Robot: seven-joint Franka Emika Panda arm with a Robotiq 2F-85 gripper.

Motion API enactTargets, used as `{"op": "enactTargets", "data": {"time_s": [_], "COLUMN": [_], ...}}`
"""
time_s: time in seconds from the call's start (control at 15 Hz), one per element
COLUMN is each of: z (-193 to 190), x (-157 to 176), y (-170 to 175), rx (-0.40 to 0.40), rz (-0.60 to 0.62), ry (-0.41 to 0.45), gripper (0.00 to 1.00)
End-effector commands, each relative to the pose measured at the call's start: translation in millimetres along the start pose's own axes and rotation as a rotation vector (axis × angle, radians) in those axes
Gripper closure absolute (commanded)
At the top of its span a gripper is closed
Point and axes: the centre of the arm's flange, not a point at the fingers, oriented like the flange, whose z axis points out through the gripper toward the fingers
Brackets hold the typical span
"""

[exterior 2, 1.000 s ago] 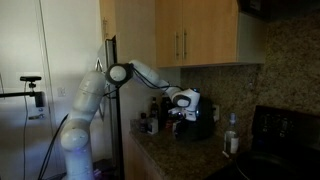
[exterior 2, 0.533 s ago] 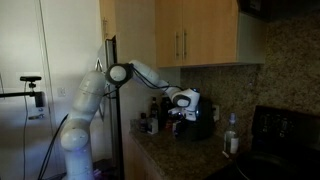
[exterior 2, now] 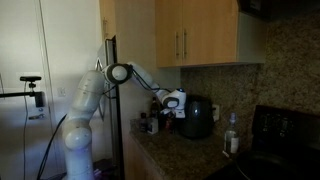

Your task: Move the glass bottle to the right of the counter, close the air fryer, then move the cellars to the right of the counter

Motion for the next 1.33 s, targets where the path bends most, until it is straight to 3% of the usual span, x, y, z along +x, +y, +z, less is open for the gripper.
{"op": "enactTargets", "data": {"time_s": [0.0, 0.4, 0.67, 0.73, 0.87, 1.13, 1.27], "z": [-0.8, -18.2, -43.4, -52.8, -84.6, -147.2, -185.7], "x": [-8.0, 16.6, 54.0, 58.7, 64.1, 53.8, 40.3], "y": [-18.9, 1.9, 11.5, 17.7, 42.3, 104.6, 132.9], "rx": [0.131, 0.145, 0.185, 0.118, -0.044, -0.215, -0.247], "rz": [-0.007, -0.067, -0.022, 0.0, -0.046, -0.175, -0.274], "ry": [0.105, 0.253, 0.35, 0.374, 0.31, 0.224, 0.171], "gripper": [0.0, 0.0, 0.0, 0.0, 0.0, 0.0, 0.0]}}
